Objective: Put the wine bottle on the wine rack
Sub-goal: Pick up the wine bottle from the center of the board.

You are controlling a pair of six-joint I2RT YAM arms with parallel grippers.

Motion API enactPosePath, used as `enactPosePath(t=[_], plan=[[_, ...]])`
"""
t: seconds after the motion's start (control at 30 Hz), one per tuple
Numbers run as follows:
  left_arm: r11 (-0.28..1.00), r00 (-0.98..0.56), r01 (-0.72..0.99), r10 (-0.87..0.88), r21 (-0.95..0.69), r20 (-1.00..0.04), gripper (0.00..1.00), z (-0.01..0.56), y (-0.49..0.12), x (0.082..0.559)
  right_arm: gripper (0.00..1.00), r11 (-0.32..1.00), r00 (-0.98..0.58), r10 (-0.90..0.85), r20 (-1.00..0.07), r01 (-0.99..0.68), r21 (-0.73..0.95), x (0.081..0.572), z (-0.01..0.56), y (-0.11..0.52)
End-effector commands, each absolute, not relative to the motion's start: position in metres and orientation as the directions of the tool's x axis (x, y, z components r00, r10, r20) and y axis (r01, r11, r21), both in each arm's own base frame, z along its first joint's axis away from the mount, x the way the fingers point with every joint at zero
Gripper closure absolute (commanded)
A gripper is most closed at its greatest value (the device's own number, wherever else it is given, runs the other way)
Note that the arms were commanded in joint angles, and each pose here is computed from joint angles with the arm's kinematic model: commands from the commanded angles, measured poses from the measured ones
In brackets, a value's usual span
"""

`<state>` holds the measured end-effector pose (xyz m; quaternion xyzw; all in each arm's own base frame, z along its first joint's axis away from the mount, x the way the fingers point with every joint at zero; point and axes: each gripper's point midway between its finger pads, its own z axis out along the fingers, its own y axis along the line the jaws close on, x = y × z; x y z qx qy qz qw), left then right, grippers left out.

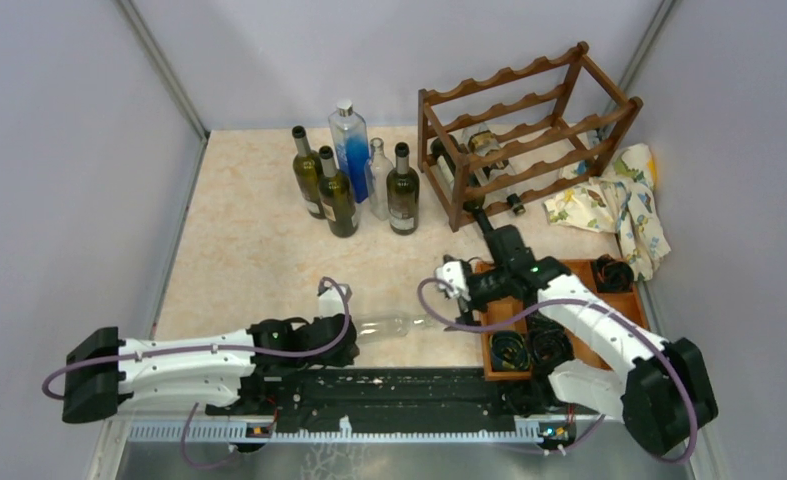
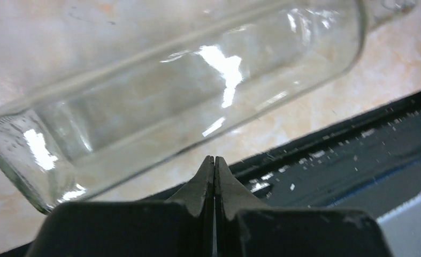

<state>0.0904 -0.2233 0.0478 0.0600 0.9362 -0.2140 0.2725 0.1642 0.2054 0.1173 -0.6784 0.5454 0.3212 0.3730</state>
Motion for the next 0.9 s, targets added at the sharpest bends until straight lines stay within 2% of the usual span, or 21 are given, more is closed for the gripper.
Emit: enactPosePath(t=[0.0, 0.2, 0.33, 0.43, 0.6, 0.67, 0.73, 0.8, 0.87], plan=[[0.906, -0.832, 0.121, -0.130, -0.406, -0.539, 0.98, 0.038, -0.221, 0.110, 0.02, -0.170, 0.319, -0.527, -0.788, -0.948, -0.270, 0.183, 0.107, 0.244], [0.896, -0.818, 0.091, -0.182, -0.435, -0.546, 0.98, 0.038, -0.224, 0.124, 0.03, -0.150, 0.278, -0.677, -0.681, -0.959, -0.243, 0.189, 0.063, 0.276], [0.879, -0.814, 0.079, -0.215, -0.470, -0.540, 0.99, 0.037, -0.226, 0.131, 0.14, -0.149, 0.238, -0.735, -0.635, -0.970, -0.192, 0.187, 0.040, 0.283], [0.864, -0.810, 0.077, -0.236, -0.497, -0.536, 0.99, 0.039, -0.228, 0.136, 0.30, -0.157, 0.234, -0.757, -0.610, -0.972, -0.177, 0.181, 0.029, 0.286], [0.858, -0.803, 0.091, -0.237, -0.506, -0.547, 0.98, 0.043, -0.230, 0.139, 0.71, -0.120, 0.196, -0.770, -0.608, -0.979, -0.164, 0.183, 0.027, 0.287], [0.851, -0.800, 0.101, -0.239, -0.515, -0.550, 0.94, 0.047, -0.232, 0.140, 0.86, -0.090, 0.168, -0.778, -0.605, -0.983, -0.158, 0.186, 0.028, 0.286], [0.840, -0.794, 0.112, -0.246, -0.531, -0.556, 0.81, 0.054, -0.233, 0.140, 0.99, -0.059, 0.124, -0.779, -0.614, -0.990, -0.125, 0.187, 0.030, 0.283], [0.823, -0.785, 0.129, -0.257, -0.554, -0.564, 0.72, 0.064, -0.236, 0.141, 1.00, -0.023, 0.064, -0.765, -0.641, -0.997, -0.072, 0.191, 0.036, 0.279], [0.800, -0.777, 0.157, -0.262, -0.579, -0.572, 0.66, 0.076, -0.239, 0.141, 1.00, 0.014, 0.001, -0.750, -0.661, -1.000, -0.017, 0.196, 0.044, 0.275]])
